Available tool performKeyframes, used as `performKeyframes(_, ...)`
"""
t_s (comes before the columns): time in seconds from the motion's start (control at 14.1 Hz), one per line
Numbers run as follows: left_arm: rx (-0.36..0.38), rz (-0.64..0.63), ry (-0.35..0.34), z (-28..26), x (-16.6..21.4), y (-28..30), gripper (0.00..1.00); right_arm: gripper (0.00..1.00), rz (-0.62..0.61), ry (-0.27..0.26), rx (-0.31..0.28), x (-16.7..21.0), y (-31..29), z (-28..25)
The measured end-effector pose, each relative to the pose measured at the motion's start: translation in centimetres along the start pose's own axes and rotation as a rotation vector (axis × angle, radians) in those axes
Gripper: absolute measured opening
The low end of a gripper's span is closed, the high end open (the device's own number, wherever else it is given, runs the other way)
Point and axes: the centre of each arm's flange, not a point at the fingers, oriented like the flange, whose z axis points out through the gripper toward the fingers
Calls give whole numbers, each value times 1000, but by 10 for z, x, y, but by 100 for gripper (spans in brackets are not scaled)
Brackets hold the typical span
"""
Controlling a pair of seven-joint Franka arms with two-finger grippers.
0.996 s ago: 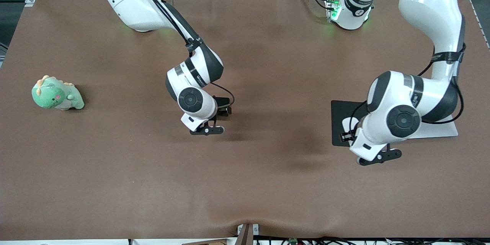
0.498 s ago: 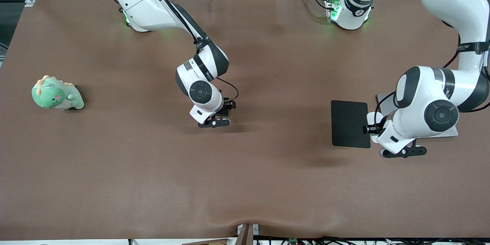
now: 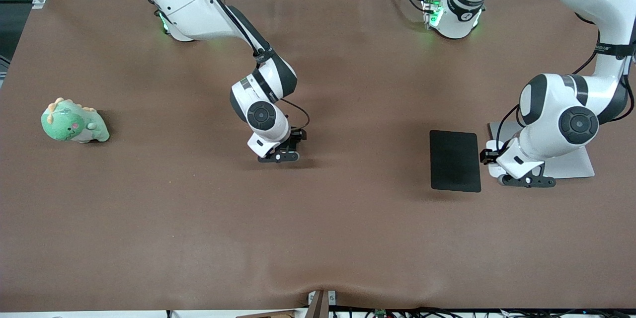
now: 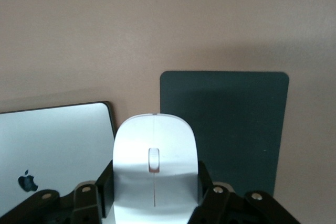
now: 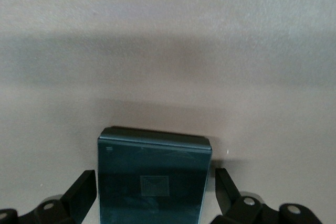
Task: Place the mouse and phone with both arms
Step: 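Lower the mouse onto the pad while the right gripper carries the phone toward the plush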
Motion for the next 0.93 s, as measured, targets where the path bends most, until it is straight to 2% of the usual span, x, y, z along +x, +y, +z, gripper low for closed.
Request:
performKeyframes(0.07, -3, 8, 12, 5, -2, 3, 61, 93, 12, 0, -1, -1, -1, 1)
performKeyframes(0.14, -6, 15, 27, 12, -5, 7, 61, 81, 26, 1, -1, -1, -1, -2)
performKeyframes(0.43, -30, 44, 105, 52, -25, 26, 61, 81, 69, 0, -6, 10, 14, -5)
performKeyframes(0.64, -43, 77, 104, 75, -32, 48, 61, 81, 121, -60, -31, 27, 44, -25)
performKeyframes(0.93, -48, 104, 74, 99, -35, 66, 61, 81, 177, -69, -22, 45, 86, -70)
